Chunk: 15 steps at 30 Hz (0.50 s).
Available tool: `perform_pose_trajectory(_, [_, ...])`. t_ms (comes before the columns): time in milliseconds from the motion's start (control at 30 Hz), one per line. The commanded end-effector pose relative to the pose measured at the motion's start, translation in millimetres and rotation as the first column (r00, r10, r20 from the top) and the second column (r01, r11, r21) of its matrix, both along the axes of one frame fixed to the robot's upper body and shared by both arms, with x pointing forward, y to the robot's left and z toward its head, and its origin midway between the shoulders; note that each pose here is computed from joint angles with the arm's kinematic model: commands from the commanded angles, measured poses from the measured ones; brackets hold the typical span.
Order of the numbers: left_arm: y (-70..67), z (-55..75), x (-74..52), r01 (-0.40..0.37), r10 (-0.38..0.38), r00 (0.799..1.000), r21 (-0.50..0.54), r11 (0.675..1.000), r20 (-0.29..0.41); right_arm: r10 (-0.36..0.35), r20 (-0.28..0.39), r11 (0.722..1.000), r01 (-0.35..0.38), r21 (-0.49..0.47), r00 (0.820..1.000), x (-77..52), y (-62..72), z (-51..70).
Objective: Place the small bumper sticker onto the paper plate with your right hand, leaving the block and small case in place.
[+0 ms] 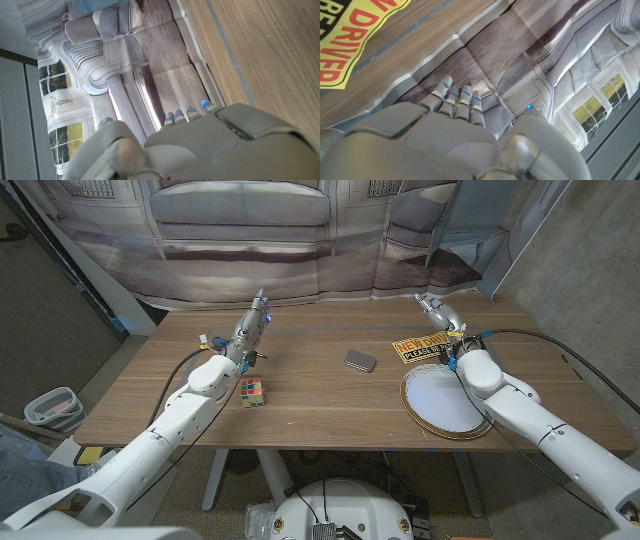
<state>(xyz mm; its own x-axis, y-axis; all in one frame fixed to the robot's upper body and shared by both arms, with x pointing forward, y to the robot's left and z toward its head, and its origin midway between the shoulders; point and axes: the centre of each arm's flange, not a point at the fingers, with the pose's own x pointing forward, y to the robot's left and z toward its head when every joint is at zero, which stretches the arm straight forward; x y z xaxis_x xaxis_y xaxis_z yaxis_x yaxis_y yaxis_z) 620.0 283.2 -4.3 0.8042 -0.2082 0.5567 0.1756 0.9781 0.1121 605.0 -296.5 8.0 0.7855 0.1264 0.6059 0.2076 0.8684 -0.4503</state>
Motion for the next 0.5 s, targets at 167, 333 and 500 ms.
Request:
perform_pose_trajectory(167, [2.2, -0.3, -3.8, -0.028, 0.028, 0.999, -0.005, 1.000, 0.033, -0.107, 0.023, 0.990, 0.109, -0.087, 0.994, -3.0, -1.7, 2.6])
perform_pose_trajectory(333, [1.8, -1.4, -4.3, -0.032, 0.033, 0.999, -0.016, 0.999, 0.041, -0.126, 0.026, 0.987, 0.128, -0.099, 0.992, -3.2, -1.7, 2.9])
perform_pose_trajectory(500, [1.7, -3.0, -1.7, -0.007, 0.008, 1.000, -0.027, 1.000, 0.021, -0.145, 0.030, 0.982, 0.147, -0.114, 0.989, -2.9, -1.8, 1.4])
